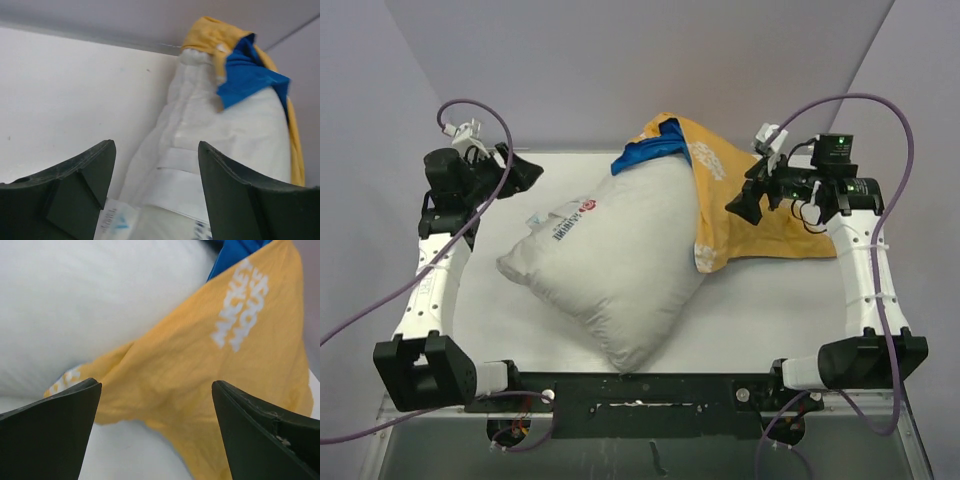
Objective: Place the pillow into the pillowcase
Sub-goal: Stuff the pillow into the pillowcase.
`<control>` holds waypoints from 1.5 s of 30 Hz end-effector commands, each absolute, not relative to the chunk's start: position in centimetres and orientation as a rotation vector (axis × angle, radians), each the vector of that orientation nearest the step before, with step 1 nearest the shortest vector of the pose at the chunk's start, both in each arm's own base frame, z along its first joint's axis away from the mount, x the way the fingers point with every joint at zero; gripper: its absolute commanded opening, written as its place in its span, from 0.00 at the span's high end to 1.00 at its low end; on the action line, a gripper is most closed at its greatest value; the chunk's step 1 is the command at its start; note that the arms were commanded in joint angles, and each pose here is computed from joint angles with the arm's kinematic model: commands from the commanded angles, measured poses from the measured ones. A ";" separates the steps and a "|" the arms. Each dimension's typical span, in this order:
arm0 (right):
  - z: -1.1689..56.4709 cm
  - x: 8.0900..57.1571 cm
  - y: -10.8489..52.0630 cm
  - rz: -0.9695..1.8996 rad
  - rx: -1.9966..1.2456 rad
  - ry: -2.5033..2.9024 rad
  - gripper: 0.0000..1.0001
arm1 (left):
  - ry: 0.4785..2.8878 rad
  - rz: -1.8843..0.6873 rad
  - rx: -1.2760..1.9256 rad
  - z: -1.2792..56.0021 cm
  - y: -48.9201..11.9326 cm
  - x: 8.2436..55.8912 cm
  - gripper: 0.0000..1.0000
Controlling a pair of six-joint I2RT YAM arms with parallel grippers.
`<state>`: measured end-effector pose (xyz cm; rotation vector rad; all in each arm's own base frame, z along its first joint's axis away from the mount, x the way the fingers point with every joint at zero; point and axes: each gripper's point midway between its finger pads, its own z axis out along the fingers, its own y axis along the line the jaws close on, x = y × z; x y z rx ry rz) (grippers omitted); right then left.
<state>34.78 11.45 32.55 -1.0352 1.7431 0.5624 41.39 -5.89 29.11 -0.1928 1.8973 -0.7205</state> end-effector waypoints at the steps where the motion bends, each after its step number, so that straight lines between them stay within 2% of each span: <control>1: 26.9 31.3 11.2 0.541 -1.153 1.875 0.01 | 1.769 -0.784 0.133 35.5 -11.7 37.3 0.35; 4: 23.1 29.1 11.5 0.504 -1.231 1.944 0.02 | 1.760 -0.797 0.439 35.0 -19.1 33.4 0.35; 8: 20.4 27.4 13.8 0.431 -1.380 1.932 0.02 | 1.740 -0.722 0.716 31.6 -24.8 30.0 0.34; 12: 19.1 29.7 14.3 0.298 -1.379 1.903 0.02 | 1.708 -0.668 0.874 29.1 -27.3 28.4 0.33; 16: 20.8 33.7 13.7 0.138 -1.251 1.850 0.00 | 1.674 -0.628 0.933 28.4 -27.7 27.9 0.32; 18: 22.4 35.0 13.5 0.092 -1.197 1.827 0.12 | 1.661 -0.626 0.944 28.0 -27.7 27.8 0.32; 20: 24.7 36.2 13.4 0.081 -1.155 1.786 0.41 | 1.652 -0.638 0.963 27.3 -27.9 27.5 0.33; 22: 27.4 37.4 12.8 0.108 -1.084 1.744 0.81 | 1.642 -0.655 0.979 26.9 -28.1 27.2 0.33; 23: 28.8 38.1 12.3 0.126 -1.046 1.726 0.95 | 1.635 -0.657 0.985 26.8 -28.0 27.1 0.33; 24: 30.4 39.1 11.3 0.122 -1.000 1.712 1.00 | 1.625 -0.659 0.988 26.9 -28.0 26.9 0.33; 28: 36.9 45.5 3.1 -0.148 -0.737 1.660 1.00 | 1.569 -0.667 0.997 27.4 -27.9 26.3 0.33; 31: 38.6 51.1 -6.3 -0.599 -0.525 1.731 1.00 | 1.568 -0.677 1.006 27.3 -27.8 26.0 0.33; 32: 38.5 51.9 -8.8 -0.730 -0.470 1.788 0.93 | 1.576 -0.679 1.006 27.1 -27.8 25.9 0.33; 34: 36.4 51.5 -12.3 -0.830 -0.376 1.943 0.70 | 1.589 -0.679 1.006 26.9 -27.6 25.7 0.32; 36: 35.3 50.1 -12.3 -0.734 -0.329 2.007 0.45 | 1.591 -0.680 1.001 26.8 -27.4 25.5 0.32; 37: 34.1 49.2 -11.6 -0.672 -0.334 2.027 0.29 | 1.590 -0.677 0.999 26.7 -27.3 25.4 0.32; 39: 34.2 47.5 -8.5 -0.524 -0.406 1.978 0.05 | 1.593 -0.676 1.008 26.5 -27.2 25.3 0.31; 40: 34.5 46.5 -6.4 -0.421 -0.476 1.941 0.01 | 1.598 -0.672 1.024 26.3 -27.2 25.2 0.31; 45: 36.3 39.1 7.5 0.252 -1.060 1.552 0.02 | 1.563 -0.676 1.143 25.9 -27.8 24.3 0.31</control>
